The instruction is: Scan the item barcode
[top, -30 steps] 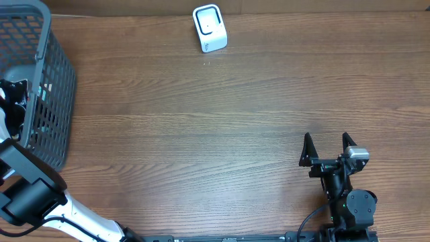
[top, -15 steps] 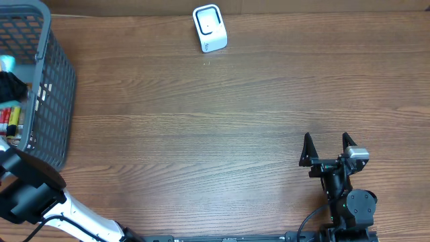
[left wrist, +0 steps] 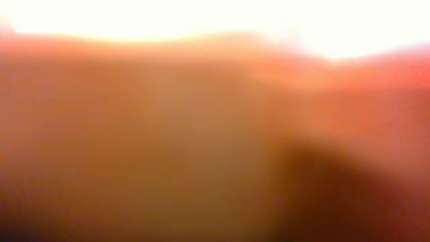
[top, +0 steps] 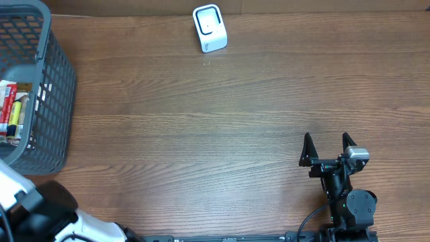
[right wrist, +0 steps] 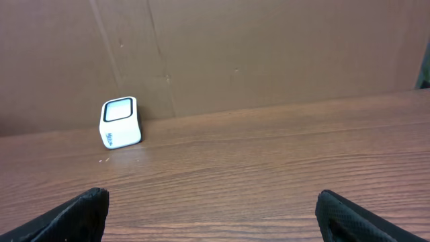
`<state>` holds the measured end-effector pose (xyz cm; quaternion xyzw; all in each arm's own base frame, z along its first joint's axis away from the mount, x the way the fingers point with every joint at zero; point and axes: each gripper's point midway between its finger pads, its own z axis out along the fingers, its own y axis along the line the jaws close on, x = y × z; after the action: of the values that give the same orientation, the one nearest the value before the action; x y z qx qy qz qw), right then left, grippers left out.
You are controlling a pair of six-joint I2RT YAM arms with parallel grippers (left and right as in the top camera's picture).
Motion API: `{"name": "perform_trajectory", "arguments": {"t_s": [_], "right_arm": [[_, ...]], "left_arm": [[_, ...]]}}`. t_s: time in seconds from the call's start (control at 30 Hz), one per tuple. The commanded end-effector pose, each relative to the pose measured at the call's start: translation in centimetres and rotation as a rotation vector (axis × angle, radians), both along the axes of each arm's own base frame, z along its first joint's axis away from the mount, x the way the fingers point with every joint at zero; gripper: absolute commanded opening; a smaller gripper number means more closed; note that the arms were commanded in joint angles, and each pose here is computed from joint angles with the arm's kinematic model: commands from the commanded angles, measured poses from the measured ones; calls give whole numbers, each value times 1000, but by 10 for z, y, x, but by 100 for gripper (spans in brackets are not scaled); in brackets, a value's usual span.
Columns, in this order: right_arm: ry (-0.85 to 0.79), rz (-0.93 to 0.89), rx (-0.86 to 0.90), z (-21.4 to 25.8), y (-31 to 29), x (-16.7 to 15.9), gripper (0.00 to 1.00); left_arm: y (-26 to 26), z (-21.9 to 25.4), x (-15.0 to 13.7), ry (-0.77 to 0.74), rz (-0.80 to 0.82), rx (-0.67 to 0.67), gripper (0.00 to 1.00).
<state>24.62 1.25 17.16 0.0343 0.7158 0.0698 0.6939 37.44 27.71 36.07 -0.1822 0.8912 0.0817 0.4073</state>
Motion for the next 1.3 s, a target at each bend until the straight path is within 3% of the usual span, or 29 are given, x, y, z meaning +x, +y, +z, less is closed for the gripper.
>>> {"name": "perform_trajectory", "arguments": {"t_s": [0.0, 0.2, 0.4, 0.57, 0.77, 0.87, 1.03, 1.27], "right_arm": [[-5, -5, -4, -2, -1, 0, 100], [-5, -5, -4, -2, -1, 0, 100], [-5, -5, -4, -2, -1, 0, 100], [-6, -5, -4, -1, -1, 0, 100], [-5, -5, -4, -2, -1, 0, 100], [-5, -5, -4, -2, -1, 0, 100], [-5, -5, -4, -2, -1, 0, 100], [-5, -5, -4, -2, -1, 0, 100]], "left_arm": [[-28, 61, -13, -164, -5, 0, 39], [-61, 93, -25, -270, -55, -53, 34], [-101, 112, -34, -346, -71, -203, 41], [-139, 107, -38, -300, -136, -246, 46], [-189, 86, -38, -191, -239, -327, 41], [-215, 77, -39, -139, -299, -357, 37], [-250, 64, -43, -53, -370, -368, 19], [-291, 39, -47, 82, -430, -293, 18]]}}
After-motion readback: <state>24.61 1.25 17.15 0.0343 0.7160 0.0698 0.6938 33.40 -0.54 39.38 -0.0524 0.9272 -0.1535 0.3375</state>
